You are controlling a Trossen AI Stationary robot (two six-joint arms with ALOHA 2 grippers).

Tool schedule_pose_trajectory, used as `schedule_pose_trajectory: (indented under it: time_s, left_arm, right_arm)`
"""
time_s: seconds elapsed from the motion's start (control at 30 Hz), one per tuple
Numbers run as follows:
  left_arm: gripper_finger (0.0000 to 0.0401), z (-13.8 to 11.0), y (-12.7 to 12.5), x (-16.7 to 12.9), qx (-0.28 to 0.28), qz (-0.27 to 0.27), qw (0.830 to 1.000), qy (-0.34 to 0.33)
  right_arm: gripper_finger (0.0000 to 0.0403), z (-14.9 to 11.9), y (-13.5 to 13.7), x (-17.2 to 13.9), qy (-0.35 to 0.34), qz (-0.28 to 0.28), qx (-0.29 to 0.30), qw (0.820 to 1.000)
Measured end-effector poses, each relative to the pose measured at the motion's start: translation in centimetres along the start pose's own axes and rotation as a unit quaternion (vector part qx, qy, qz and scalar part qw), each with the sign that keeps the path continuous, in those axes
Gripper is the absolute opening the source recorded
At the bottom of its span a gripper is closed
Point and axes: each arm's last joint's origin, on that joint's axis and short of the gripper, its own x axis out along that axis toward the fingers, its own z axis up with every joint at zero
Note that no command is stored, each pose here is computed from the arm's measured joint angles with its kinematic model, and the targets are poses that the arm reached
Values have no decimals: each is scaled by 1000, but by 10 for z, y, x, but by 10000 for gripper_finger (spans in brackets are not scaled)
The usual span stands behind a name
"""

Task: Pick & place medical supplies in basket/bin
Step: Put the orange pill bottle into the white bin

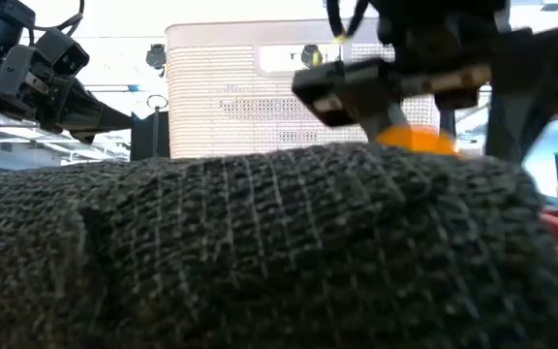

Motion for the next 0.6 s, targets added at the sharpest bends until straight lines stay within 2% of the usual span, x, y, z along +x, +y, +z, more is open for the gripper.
schedule_pose_trajectory:
  time_s: [0.1, 0.23, 0.43, 0.6]
  left_arm:
    - [3, 0, 0, 0, 0, 0, 1000, 0]
    - [10, 0, 0, 0, 0, 0, 1000, 0]
    - [34, 0, 0, 0, 0, 0, 1000, 0]
    - [34, 0, 0, 0, 1, 0, 1000, 0]
  right_arm:
    - [162, 2, -2, -10, -18, 4, 12, 1000]
    - [179, 5, -5, -38, -51, -10, 31, 998]
    - [178, 5, -8, -108, -146, -8, 65, 987]
    - [170, -24, 2, -168, -245, -53, 70, 966]
